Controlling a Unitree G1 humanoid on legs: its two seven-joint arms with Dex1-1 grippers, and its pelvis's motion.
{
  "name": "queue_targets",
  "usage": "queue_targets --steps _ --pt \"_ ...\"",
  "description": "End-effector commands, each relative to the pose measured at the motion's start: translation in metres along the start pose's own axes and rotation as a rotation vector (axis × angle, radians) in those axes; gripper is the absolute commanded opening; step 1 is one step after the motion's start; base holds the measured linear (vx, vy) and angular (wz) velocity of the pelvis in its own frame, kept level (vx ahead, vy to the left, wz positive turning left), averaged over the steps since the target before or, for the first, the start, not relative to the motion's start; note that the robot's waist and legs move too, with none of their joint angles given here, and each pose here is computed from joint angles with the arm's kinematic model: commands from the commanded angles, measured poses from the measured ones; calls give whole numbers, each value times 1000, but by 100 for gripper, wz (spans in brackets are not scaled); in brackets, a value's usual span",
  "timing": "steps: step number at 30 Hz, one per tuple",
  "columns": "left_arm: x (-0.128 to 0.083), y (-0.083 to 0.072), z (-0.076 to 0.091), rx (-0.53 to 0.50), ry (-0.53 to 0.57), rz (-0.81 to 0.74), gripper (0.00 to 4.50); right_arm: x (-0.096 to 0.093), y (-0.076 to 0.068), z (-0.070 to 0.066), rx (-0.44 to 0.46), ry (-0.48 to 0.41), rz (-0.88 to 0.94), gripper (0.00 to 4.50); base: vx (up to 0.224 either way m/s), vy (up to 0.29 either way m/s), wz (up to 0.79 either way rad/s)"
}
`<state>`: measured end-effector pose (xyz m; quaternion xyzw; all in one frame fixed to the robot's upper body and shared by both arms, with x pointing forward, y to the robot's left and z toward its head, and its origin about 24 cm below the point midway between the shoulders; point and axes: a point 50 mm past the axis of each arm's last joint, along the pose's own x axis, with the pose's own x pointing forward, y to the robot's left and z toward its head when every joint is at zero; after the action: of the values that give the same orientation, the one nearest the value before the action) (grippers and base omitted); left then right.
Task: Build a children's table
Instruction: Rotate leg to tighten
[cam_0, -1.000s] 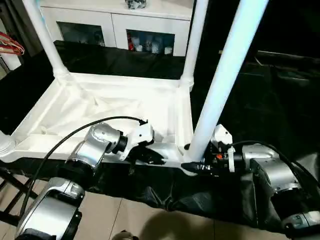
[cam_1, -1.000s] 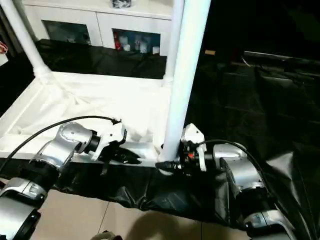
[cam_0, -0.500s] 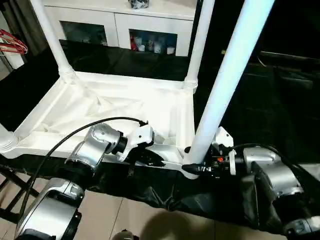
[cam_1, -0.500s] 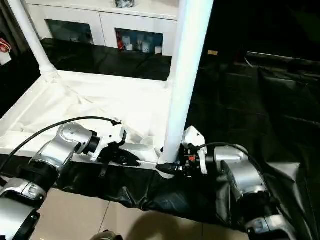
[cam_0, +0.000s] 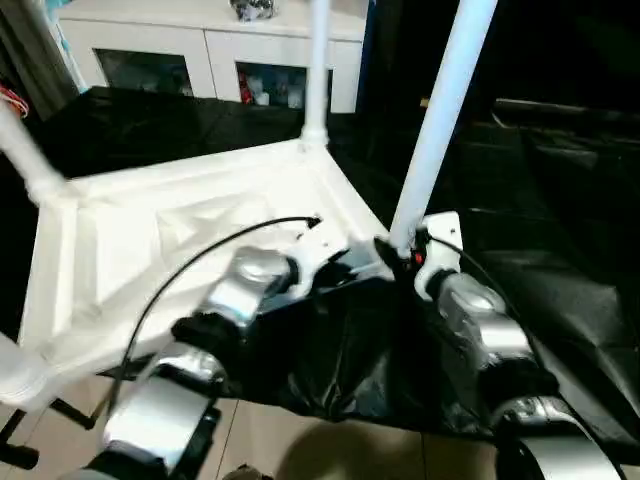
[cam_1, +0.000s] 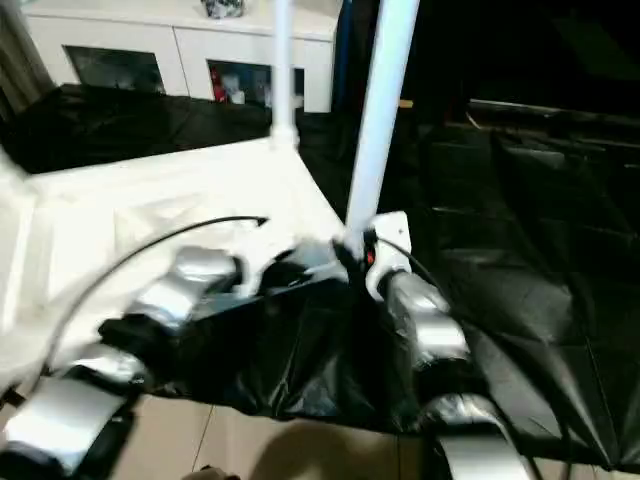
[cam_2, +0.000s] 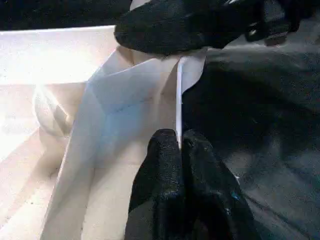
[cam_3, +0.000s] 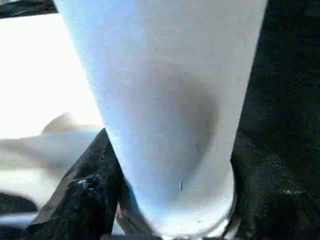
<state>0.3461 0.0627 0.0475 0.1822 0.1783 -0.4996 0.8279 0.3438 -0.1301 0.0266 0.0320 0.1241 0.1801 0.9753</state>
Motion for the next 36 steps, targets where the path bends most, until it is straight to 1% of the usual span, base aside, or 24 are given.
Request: queue_targets --steps 1,3,4,5,7,8,9,10,11,14,15,16,17,18,22,23,24,25,27,29,32,33,35,36 --pt "19 -16 33 51 -99 -38 0 9 39 -19 -81 79 109 267 0 0 0" --pt "20 -18 33 53 -104 -48 0 11 43 -19 -86 65 119 267 0 0 0" --pt "20 -19 33 55 -105 -57 0 11 45 -18 -54 58 141 322 0 0 0" --pt "19 -18 32 57 -104 -58 0 11 46 -17 -26 51 157 336 0 0 0" --pt "16 -17 28 60 -102 -66 0 11 47 -16 3 39 183 343 0 0 0" --pt "14 -16 26 63 -100 -73 0 11 46 -16 -17 36 197 358 0 0 0" --pt "14 -15 26 64 -100 -73 0 11 46 -16 -19 35 198 358 0 0 0" --pt "12 -15 25 66 -100 -80 0 10 46 -15 -38 32 207 382 0 0 0" --pt "10 -15 24 69 -101 -96 0 10 45 -14 -55 28 226 382 0 0 0" --pt "1 -16 19 91 -110 -183 0 4 45 -11 -105 17 386 382 0 0 0" --pt "1 -16 19 91 -110 -183 0 4 45 -11 -105 17 386 382 0 0 0" --pt "-5 -15 17 106 -113 -230 0 -3 45 -11 -160 30 508 382 0 0 0" --pt "-5 -15 17 106 -113 -230 0 -3 45 -11 -160 30 508 382 0 0 0" --pt "-8 -14 15 115 -106 -257 0 -8 43 -12 -191 41 584 382 0 0 0" --pt "-17 -12 10 128 -93 -301 0 -20 39 -8 -206 49 741 382 0 0 0" --pt "-17 -12 10 128 -93 -301 0 -20 39 -8 -206 49 741 382 0 0 0" --pt "-21 -10 8 133 -89 -319 0 -27 38 -8 -220 63 821 382 0 0 0" --pt "-21 -10 8 133 -89 -321 0 -27 37 -8 -221 64 826 382 0 0 0" --pt "-25 -9 6 136 -84 -336 0 -35 36 -8 -235 88 906 382 0 0 0" --pt "-33 -7 3 143 -74 -381 0 -49 34 -10 -263 145 1037 382 0 0 0" --pt "-39 -7 0 149 -60 -419 0 -57 33 -12 -276 190 1096 382 0 0 0" --pt "-41 -7 -1 150 -57 -428 0 -58 32 -12 -278 196 1105 368 0 0 0" --pt "-45 -7 -4 153 -48 -454 0 -61 32 -13 -277 216 1131 368 0 0 0" --pt "-45 -7 -4 153 -48 -454 0 -61 32 -13 -277 216 1131 349 0 0 0"
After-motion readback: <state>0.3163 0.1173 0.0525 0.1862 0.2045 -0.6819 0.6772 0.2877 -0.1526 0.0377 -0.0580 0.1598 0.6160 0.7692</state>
